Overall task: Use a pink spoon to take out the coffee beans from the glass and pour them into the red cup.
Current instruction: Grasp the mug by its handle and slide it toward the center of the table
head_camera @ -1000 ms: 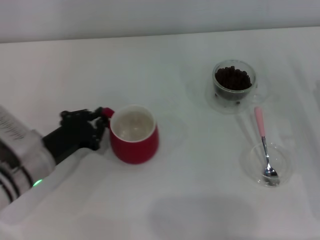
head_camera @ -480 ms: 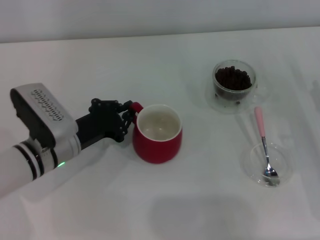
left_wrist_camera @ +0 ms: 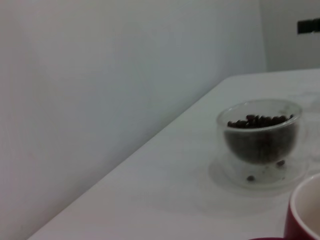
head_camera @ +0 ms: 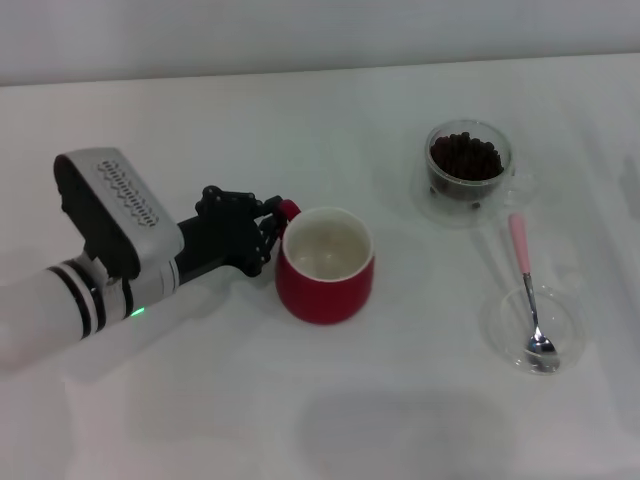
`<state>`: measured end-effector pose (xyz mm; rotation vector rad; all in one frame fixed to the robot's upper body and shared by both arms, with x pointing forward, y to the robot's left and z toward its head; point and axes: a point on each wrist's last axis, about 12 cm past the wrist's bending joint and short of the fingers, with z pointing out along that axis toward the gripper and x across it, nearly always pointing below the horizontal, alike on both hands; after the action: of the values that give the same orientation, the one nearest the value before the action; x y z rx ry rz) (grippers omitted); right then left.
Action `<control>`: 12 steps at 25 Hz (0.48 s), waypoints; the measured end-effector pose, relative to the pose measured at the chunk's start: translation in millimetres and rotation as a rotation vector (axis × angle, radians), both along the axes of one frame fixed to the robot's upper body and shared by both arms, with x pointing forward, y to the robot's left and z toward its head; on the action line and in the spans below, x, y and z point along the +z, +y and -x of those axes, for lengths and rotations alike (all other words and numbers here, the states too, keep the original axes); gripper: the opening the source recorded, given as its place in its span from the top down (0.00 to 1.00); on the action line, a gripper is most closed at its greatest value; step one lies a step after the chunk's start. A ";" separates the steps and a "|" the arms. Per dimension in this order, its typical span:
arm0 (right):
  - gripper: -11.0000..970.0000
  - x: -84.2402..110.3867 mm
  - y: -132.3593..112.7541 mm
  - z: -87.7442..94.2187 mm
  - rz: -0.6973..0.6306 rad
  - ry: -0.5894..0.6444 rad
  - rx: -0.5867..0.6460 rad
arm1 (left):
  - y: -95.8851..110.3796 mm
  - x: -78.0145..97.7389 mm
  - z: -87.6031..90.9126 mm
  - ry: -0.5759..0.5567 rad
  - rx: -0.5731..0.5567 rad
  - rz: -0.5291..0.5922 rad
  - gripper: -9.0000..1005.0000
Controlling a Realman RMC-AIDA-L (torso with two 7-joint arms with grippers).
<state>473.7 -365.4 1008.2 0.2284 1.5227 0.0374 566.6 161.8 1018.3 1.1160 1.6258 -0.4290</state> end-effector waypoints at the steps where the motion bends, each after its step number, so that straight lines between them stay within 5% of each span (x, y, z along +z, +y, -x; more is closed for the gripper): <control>1: 0.23 0.0 0.1 -0.1 0.000 0.000 0.000 | -0.9 -0.2 -0.9 0.002 0.002 -0.007 0.89; 12: 0.23 -1.1 1.0 1.2 0.002 0.005 0.003 | -5.1 0.2 0.9 0.004 -0.016 -0.001 0.88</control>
<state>472.5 -364.4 1007.1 0.2252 1.5279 0.0379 565.7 156.7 1018.6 1.1302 1.6215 -0.4406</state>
